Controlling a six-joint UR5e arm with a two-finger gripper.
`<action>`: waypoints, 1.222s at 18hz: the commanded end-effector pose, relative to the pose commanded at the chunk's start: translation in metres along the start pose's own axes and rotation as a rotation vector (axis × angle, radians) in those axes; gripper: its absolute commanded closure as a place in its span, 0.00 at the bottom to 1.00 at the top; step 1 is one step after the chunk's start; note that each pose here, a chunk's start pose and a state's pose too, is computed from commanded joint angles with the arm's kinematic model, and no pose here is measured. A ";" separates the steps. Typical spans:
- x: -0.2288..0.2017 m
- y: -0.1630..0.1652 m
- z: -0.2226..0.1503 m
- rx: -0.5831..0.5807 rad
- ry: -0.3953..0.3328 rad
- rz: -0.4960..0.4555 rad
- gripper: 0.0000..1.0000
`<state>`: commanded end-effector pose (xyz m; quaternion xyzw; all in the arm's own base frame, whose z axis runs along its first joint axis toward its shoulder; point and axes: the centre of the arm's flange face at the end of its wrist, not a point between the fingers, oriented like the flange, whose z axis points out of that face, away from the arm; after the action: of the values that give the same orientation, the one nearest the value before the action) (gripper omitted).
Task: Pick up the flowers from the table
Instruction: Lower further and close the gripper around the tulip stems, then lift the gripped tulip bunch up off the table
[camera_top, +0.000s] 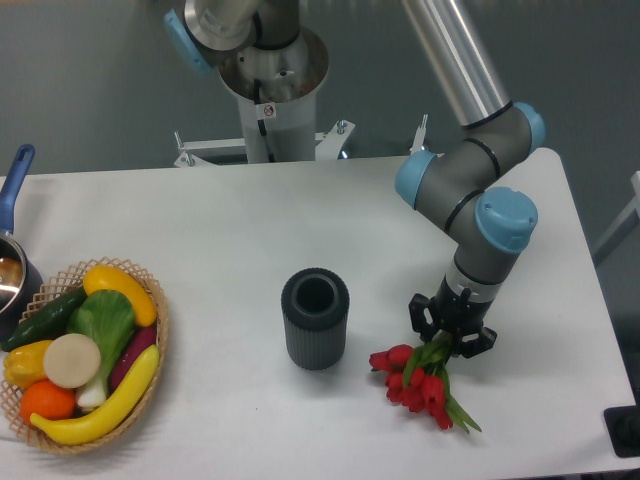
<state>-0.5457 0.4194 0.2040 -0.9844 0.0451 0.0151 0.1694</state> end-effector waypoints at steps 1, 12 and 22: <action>-0.004 -0.001 -0.008 0.006 -0.015 0.006 0.65; -0.030 -0.031 -0.154 0.364 -0.128 -0.024 0.65; -0.033 -0.018 -0.238 0.673 -0.088 -0.133 0.65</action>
<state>-0.5732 0.3597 0.4356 -0.8726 -0.0239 0.0308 0.4869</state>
